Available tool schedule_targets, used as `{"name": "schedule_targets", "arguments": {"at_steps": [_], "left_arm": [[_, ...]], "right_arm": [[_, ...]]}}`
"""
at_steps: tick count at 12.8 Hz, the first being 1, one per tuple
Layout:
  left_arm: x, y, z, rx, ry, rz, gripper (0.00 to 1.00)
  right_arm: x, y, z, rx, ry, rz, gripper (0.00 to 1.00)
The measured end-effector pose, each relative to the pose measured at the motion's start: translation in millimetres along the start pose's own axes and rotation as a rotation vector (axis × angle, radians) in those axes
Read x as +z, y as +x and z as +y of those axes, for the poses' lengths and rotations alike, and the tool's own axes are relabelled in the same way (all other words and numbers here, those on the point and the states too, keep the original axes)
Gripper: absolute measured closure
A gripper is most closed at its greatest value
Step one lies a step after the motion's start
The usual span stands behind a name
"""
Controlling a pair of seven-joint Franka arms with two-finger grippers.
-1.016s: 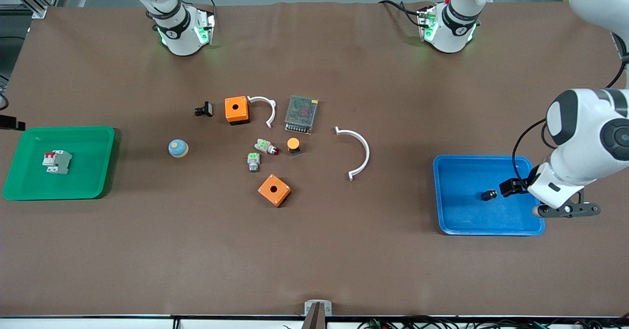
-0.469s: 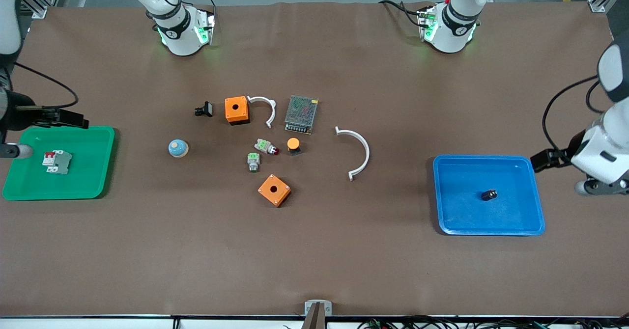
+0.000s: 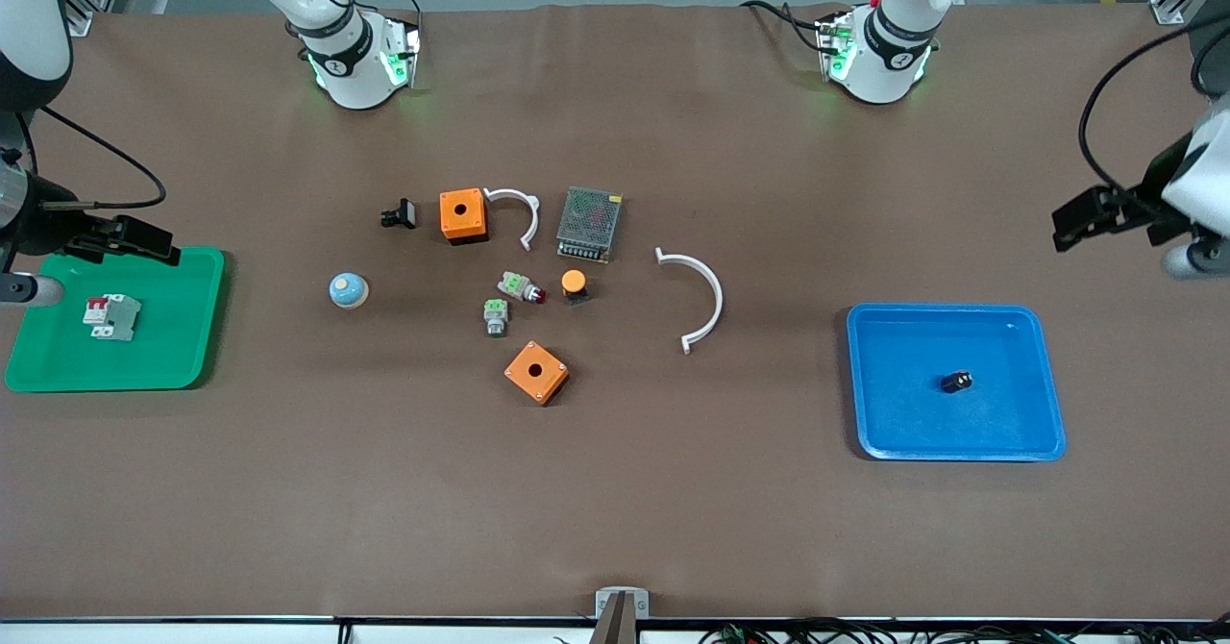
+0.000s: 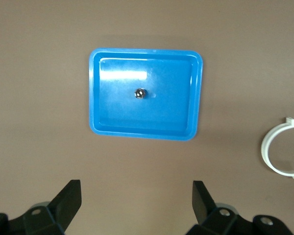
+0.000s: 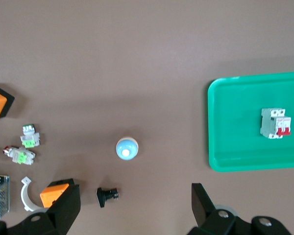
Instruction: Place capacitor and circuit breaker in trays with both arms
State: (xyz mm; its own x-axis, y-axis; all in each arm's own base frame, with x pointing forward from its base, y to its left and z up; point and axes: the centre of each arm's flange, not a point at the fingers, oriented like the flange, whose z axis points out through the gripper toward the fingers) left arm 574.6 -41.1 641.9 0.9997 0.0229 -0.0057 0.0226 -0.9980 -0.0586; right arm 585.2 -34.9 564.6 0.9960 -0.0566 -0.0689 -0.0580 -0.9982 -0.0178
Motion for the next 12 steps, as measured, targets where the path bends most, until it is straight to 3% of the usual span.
{"name": "schedule_targets", "arguments": {"at_steps": [6,12], "left_arm": [[-18.3,-46.3,23.1,0.031,-0.038,-0.028,0.0],[-14.5,-63.2,20.4,0.026,-0.049,-0.042,0.0]], "right_arm": [[-44.5,0.4,-0.4,-0.002,-0.001,0.093,0.0],[-41.4,-4.2,-1.9,-0.005,-0.001,0.115,0.0]]}}
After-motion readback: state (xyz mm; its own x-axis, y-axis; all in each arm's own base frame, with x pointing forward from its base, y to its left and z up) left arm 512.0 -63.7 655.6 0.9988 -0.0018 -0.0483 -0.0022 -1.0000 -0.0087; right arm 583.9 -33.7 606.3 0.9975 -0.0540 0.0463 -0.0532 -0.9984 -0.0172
